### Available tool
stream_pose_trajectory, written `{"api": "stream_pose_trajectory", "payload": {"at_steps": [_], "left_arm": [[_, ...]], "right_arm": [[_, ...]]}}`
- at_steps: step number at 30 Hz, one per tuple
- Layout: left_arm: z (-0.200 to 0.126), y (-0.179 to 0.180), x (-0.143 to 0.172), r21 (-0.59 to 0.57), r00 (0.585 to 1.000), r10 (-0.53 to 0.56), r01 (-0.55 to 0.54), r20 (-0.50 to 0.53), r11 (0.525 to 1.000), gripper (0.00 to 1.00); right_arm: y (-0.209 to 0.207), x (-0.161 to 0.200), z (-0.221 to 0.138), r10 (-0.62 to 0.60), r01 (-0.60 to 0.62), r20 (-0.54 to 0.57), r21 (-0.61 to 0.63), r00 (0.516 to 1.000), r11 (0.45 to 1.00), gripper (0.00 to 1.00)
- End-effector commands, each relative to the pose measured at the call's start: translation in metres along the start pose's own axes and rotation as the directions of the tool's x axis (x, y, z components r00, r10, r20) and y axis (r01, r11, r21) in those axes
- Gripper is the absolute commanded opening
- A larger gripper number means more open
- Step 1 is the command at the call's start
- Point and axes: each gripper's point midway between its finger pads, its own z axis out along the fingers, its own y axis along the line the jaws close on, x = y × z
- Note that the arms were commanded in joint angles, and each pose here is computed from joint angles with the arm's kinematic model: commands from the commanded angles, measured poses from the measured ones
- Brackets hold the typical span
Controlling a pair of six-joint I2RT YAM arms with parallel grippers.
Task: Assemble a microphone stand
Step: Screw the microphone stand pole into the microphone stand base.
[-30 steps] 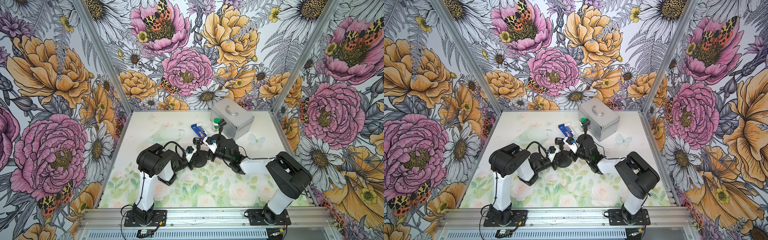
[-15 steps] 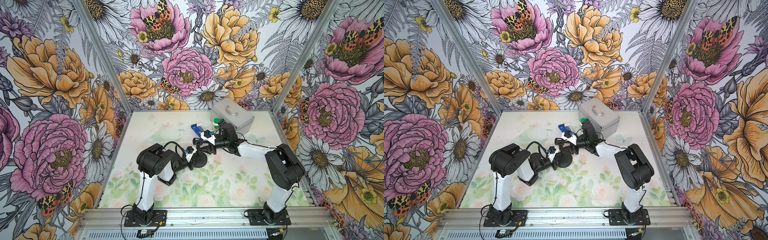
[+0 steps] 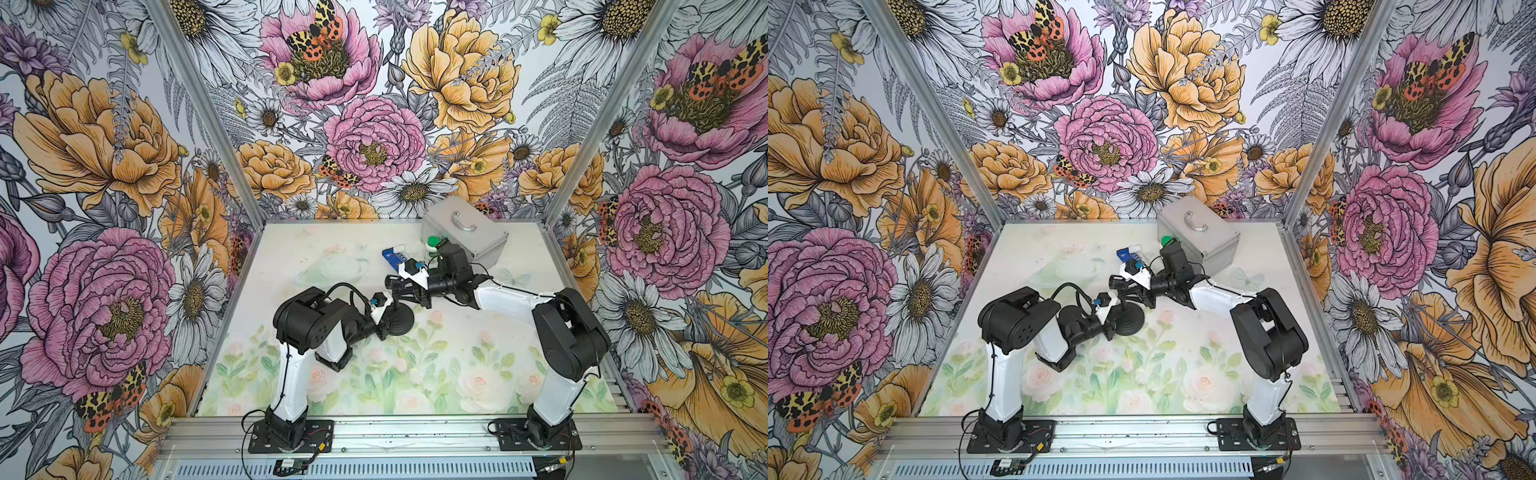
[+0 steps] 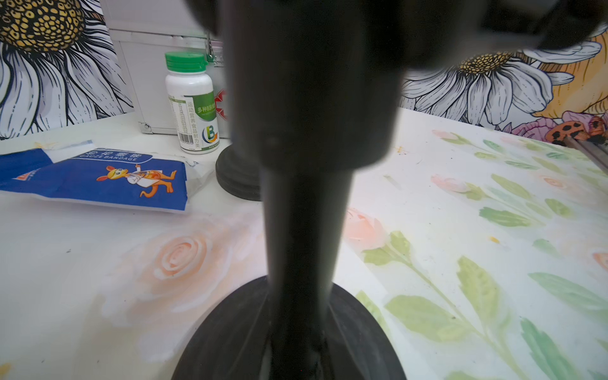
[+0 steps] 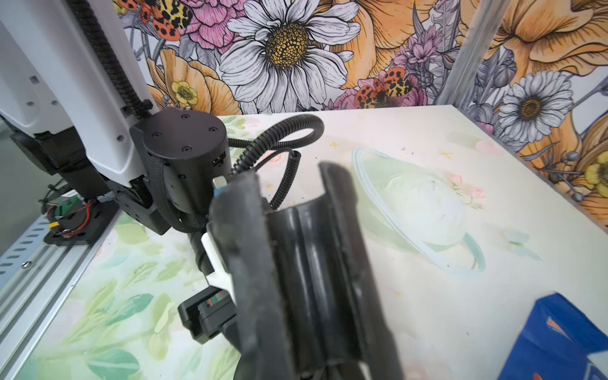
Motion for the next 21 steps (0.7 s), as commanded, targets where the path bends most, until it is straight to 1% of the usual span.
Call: {"api": "stream_pose_trajectory", "payload": {"at_steps": [1,2,3,5,6,7,8,9,10,11,12,13,14,15,16,18,19,20,21], "left_arm": [[-0.001,-0.014,0.024,0.057,0.996,-0.058,0.062,-0.072,0.996,0.20],[-0.001,-0.014,0.023,0.057,0.996,-0.057,0.061,-0.070,0.997,0.20],[-0.001,-0.014,0.023,0.058,0.996,-0.058,0.062,-0.071,0.996,0.20],[-0.001,-0.014,0.024,0.058,0.996,-0.059,0.063,-0.073,0.996,0.19],[-0.001,-0.014,0.024,0.058,0.996,-0.058,0.063,-0.073,0.996,0.20],[-0.001,-0.015,0.024,0.059,0.996,-0.059,0.063,-0.073,0.996,0.20],[-0.001,-0.015,0.023,0.061,0.996,-0.058,0.063,-0.072,0.996,0.19],[-0.001,-0.015,0.023,0.060,0.996,-0.058,0.062,-0.072,0.996,0.19],[-0.001,-0.015,0.023,0.061,0.996,-0.057,0.061,-0.071,0.996,0.20],[-0.002,-0.015,0.022,0.059,0.996,-0.057,0.061,-0.071,0.996,0.20],[-0.002,-0.015,0.022,0.060,0.996,-0.057,0.061,-0.071,0.996,0.20],[-0.002,-0.015,0.022,0.059,0.996,-0.057,0.061,-0.070,0.996,0.19],[-0.002,-0.015,0.023,0.059,0.996,-0.057,0.062,-0.071,0.996,0.19],[-0.002,-0.015,0.022,0.059,0.996,-0.057,0.061,-0.070,0.996,0.19],[-0.002,-0.015,0.021,0.060,0.996,-0.056,0.060,-0.068,0.996,0.19],[-0.002,-0.015,0.022,0.060,0.996,-0.057,0.062,-0.070,0.996,0.19],[-0.001,-0.015,0.022,0.060,0.996,-0.056,0.060,-0.070,0.996,0.20],[-0.001,-0.015,0.022,0.060,0.996,-0.056,0.061,-0.070,0.996,0.19],[-0.002,-0.015,0.022,0.060,0.996,-0.056,0.060,-0.068,0.996,0.20]], "right_arm": [[-0.053,0.030,-0.013,0.156,-0.127,-0.016,0.502,0.988,0.855,0.00],[-0.057,0.032,-0.020,0.161,-0.142,0.022,0.601,0.987,0.787,0.00],[-0.058,0.038,-0.029,0.163,-0.160,0.062,0.702,0.985,0.694,0.00],[-0.054,0.047,-0.038,0.161,-0.179,0.108,0.826,0.981,0.535,0.00],[-0.049,0.053,-0.034,0.174,-0.171,0.098,0.866,0.980,0.470,0.00],[-0.046,0.058,-0.029,0.188,-0.146,0.072,0.896,0.980,0.420,0.00],[-0.044,0.063,-0.025,0.196,-0.125,0.050,0.910,0.979,0.395,0.00],[-0.040,0.064,-0.016,0.185,-0.106,0.032,0.906,0.982,0.409,0.00],[-0.036,0.063,-0.007,0.175,-0.093,0.014,0.889,0.985,0.449,0.00],[-0.034,0.062,-0.002,0.171,-0.088,0.007,0.876,0.985,0.473,0.00],[-0.031,0.059,0.005,0.156,-0.083,0.000,0.849,0.988,0.521,0.00],[-0.026,0.054,0.013,0.131,-0.059,-0.023,0.806,0.991,0.589,0.00],[-0.022,0.051,0.016,0.115,-0.043,-0.039,0.775,0.993,0.631,0.00],[-0.018,0.046,0.019,0.095,-0.030,-0.047,0.734,0.994,0.678,0.09],[-0.013,0.042,0.021,0.071,-0.012,-0.059,0.682,0.996,0.731,0.21],[-0.005,0.037,0.020,0.037,0.010,-0.069,0.583,0.997,0.812,0.34],[0.004,0.034,0.020,0.017,0.021,-0.070,0.512,0.997,0.859,0.38],[0.004,0.035,0.015,0.013,0.023,-0.072,0.467,0.997,0.884,0.40],[0.011,0.034,0.013,0.004,0.024,-0.068,0.396,0.998,0.918,0.42]]}}
